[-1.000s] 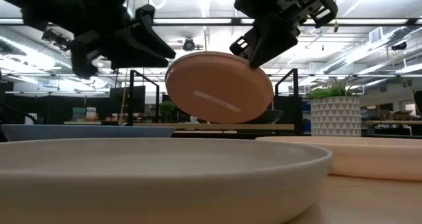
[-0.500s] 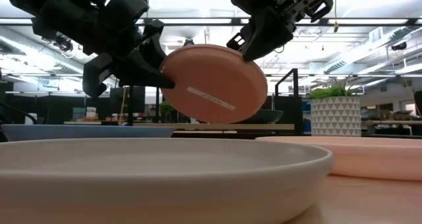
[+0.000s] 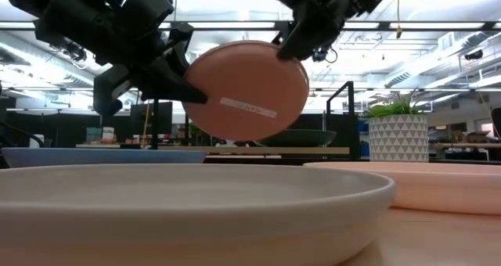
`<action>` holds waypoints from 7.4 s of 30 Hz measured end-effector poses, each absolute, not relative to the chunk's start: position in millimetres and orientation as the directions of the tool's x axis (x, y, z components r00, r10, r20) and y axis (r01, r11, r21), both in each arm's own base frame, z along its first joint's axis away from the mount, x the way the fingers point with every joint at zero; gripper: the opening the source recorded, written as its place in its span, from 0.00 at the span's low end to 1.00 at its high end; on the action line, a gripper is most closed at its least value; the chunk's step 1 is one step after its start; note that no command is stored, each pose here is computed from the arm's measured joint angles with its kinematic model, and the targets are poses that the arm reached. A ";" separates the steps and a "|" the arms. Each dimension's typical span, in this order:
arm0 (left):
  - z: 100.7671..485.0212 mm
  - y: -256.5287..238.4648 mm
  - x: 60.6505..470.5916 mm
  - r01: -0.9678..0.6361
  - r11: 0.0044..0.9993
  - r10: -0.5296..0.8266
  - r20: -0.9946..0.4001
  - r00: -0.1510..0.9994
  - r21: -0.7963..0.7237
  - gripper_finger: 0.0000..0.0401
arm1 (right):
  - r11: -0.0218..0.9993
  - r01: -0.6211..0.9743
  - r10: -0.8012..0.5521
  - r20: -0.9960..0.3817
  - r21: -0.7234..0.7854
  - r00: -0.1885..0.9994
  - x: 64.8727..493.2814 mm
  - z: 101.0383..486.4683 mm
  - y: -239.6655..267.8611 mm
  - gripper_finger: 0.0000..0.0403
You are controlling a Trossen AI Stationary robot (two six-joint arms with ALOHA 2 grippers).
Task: Place and stack plates onto a shelf
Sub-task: Put the brown plate on the shelf, then stack the blue plate on top of the dark blue plate on the shelf, then stack the pink plate on top of the blue plate on the shelf
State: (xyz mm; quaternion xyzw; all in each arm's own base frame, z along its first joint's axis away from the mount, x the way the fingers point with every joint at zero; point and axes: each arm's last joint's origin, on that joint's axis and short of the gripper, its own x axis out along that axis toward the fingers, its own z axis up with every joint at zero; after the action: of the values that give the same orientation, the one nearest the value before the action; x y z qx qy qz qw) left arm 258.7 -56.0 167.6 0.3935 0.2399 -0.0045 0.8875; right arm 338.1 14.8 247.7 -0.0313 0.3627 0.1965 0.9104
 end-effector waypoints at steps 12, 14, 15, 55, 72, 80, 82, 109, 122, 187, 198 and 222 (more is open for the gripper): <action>205.9 -51.2 249.6 -0.003 0.682 0.380 -0.351 0.856 0.731 0.15 | 0.975 -0.105 0.010 -0.430 -0.197 0.903 270.8 346.7 14.4 0.30; 208.1 -39.9 250.4 -0.073 0.702 0.431 -0.341 0.835 0.709 0.15 | 0.974 -0.097 0.004 -0.409 -0.205 0.912 262.2 353.9 16.6 0.29; 207.3 -33.4 251.3 -0.104 0.715 0.454 -0.345 0.822 0.691 0.15 | 0.974 -0.099 0.010 -0.401 -0.204 0.916 259.4 356.3 18.2 0.29; 167.0 49.6 294.6 -0.184 0.724 0.633 -0.533 0.561 0.665 0.43 | 0.970 -0.172 0.041 -0.581 -0.173 0.813 284.3 311.5 31.7 0.29; 162.8 79.4 290.2 -0.317 0.720 0.680 -0.538 0.498 0.617 0.43 | 0.968 -0.177 0.049 -0.560 -0.177 0.827 285.6 313.5 32.1 0.29; 162.8 89.1 294.4 -0.308 0.786 0.600 -0.541 0.589 0.535 0.43 | 0.966 -0.184 0.052 -0.558 -0.184 0.828 285.8 313.8 32.1 0.29; 159.1 91.8 295.7 -0.307 0.790 0.595 -0.545 0.591 0.530 0.43 | 0.965 -0.194 0.064 -0.559 -0.177 0.827 285.7 313.7 32.5 0.29; 202.9 65.2 299.7 -0.308 0.805 0.524 -0.363 0.771 0.508 0.43 | 0.968 -0.169 0.034 -0.573 -0.184 0.819 284.2 287.0 31.8 0.29; 216.6 -45.0 263.8 0.084 0.966 0.079 -0.587 0.806 0.245 0.43 | 0.979 -0.197 0.121 -0.618 -0.055 0.777 275.1 244.8 34.7 0.29; 252.7 -44.8 336.7 0.387 0.840 0.083 -0.796 0.599 0.380 0.03 | 0.971 -0.020 -0.111 -0.527 -0.237 0.843 213.6 258.6 70.9 0.29; 242.8 70.7 363.6 0.347 0.807 0.131 -0.717 0.684 0.478 0.03 | 0.958 0.031 -0.188 -0.540 -0.287 0.820 211.2 255.9 67.9 0.29; 219.4 111.4 384.9 0.240 0.778 0.237 -0.626 0.743 0.580 0.39 | 0.965 0.091 -0.209 -0.514 -0.246 0.832 207.6 261.1 66.0 0.29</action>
State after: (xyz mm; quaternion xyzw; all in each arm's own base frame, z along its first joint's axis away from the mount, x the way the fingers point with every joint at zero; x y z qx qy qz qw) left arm 384.9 111.4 219.4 0.3329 0.3582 -0.0011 0.8723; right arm 207.6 66.0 261.1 -0.1064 0.2788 -0.0789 0.9512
